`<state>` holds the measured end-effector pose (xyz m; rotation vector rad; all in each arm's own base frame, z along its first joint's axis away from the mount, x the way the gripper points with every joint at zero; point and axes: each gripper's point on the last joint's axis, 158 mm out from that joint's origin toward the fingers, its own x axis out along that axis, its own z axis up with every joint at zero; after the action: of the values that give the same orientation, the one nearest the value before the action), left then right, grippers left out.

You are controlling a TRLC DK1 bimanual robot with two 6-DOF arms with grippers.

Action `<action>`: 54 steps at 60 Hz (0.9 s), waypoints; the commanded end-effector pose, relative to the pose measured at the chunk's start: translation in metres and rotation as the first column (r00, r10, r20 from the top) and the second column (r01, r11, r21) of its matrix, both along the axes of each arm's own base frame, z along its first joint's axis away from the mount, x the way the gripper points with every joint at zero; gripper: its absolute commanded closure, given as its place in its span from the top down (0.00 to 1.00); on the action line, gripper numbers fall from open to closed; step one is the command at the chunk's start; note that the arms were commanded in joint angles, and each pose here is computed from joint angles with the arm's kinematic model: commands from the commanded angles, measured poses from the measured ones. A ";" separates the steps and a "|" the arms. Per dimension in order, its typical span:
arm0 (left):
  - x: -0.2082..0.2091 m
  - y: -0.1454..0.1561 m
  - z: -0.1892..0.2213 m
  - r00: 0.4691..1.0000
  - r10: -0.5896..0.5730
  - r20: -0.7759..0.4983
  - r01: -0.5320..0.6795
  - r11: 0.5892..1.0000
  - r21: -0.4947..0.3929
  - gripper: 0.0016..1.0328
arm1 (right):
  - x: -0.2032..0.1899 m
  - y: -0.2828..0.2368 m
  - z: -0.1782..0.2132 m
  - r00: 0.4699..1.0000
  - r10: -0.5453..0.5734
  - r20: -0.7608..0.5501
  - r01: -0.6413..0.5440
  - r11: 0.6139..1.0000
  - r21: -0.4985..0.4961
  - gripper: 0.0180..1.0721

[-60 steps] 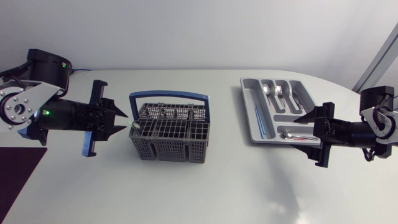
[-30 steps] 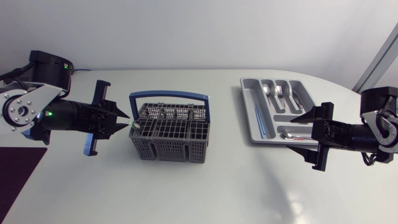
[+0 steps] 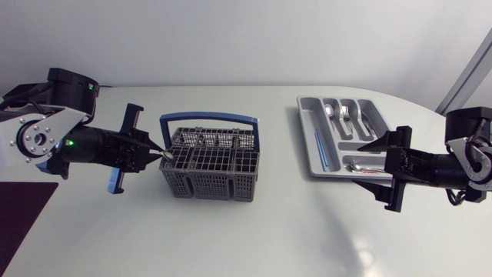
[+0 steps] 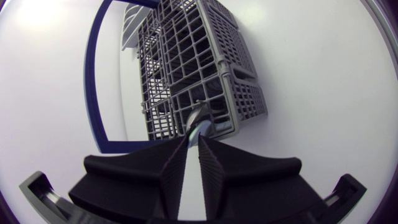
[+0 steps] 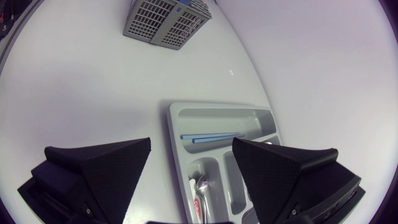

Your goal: Unload the cutlery basket into the drawer organizer.

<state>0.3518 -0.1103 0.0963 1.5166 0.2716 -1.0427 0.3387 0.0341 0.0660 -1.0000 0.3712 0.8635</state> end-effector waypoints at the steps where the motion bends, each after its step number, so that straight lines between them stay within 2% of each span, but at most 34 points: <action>1: -0.005 -0.003 -0.011 0.999 -0.036 -0.020 0.036 0.999 0.017 0.13 | -0.006 0.006 -0.006 1.000 0.004 -0.027 -0.004 1.000 0.023 0.90; 13: -0.002 -0.004 -0.006 0.999 -0.032 -0.011 0.032 0.999 0.011 0.10 | -0.006 0.008 -0.008 0.999 0.004 -0.033 -0.003 1.000 0.026 0.90; 22: -0.001 -0.003 -0.003 0.999 -0.028 -0.021 0.028 1.000 0.011 0.03 | -0.006 0.008 -0.007 1.000 0.002 -0.031 -0.001 1.000 0.029 0.90; 41: 0.002 -0.004 0.012 0.999 -0.032 0.013 0.032 0.999 0.008 0.03 | -0.009 0.009 -0.006 1.000 0.002 -0.025 -0.002 1.000 0.028 0.90; 54: 0.002 -0.006 0.039 0.998 -0.019 0.063 0.021 0.999 -0.036 0.03 | -0.013 0.015 -0.001 1.000 0.010 -0.014 -0.010 0.999 0.030 0.90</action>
<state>0.3492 -0.1124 0.1098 1.5094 0.2553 -1.0440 0.3361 0.0412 0.0711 -0.9947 0.3565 0.8638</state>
